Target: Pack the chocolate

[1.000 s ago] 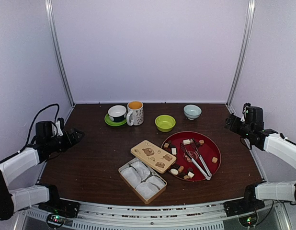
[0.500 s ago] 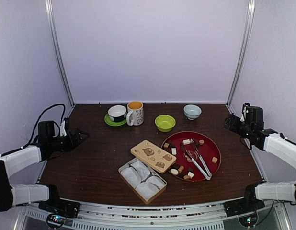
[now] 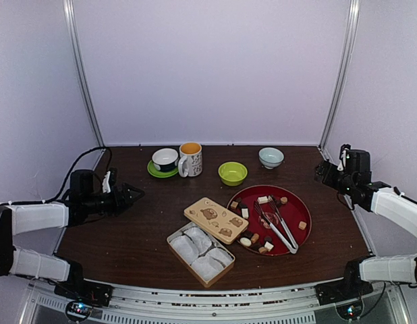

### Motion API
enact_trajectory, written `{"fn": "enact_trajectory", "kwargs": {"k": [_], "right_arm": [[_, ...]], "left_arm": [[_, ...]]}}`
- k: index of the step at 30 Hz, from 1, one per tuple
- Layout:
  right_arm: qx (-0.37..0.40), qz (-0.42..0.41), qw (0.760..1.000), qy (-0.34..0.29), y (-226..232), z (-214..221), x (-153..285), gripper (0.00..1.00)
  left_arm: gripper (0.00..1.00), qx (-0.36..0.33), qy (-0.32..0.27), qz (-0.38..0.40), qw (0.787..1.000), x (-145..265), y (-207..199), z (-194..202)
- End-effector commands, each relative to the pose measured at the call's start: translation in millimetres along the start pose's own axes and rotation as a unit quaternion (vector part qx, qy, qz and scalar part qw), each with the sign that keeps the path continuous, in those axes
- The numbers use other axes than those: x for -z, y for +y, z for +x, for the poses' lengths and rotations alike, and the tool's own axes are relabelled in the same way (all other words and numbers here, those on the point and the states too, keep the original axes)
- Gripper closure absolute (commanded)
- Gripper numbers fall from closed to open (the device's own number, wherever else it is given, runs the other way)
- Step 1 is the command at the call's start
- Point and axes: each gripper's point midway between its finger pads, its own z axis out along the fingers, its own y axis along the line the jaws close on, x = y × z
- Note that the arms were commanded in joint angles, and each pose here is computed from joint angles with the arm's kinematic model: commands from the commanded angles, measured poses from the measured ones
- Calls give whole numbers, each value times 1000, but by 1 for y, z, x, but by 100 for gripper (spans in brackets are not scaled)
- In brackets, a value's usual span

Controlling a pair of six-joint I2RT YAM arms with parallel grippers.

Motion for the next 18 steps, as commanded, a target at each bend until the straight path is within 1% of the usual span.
{"fn": "enact_trajectory", "kwargs": {"k": [1,4,10,15,17,18], "right_arm": [[4,-10,1000,-8,4,-6,1,1],[2,-13,1000,-8,4,-5,0,1],[-5,-19,1000,-3,5,1,0,1],[-4,-20,1000,-3,4,2,0,1],[-3,-20,1000,-4,5,1,0,1],[-3,-21,1000,-5,5,0,1,1]], "left_arm": [[2,15,-21,18,1000,-9,-15,-14],[2,38,-16,16,999,-18,-18,-10],[2,57,-6,24,998,-40,-36,-3],[3,73,7,6,997,-62,-33,4],[6,73,16,5,997,-71,-33,7],[11,71,21,12,997,-78,-37,9]]}}
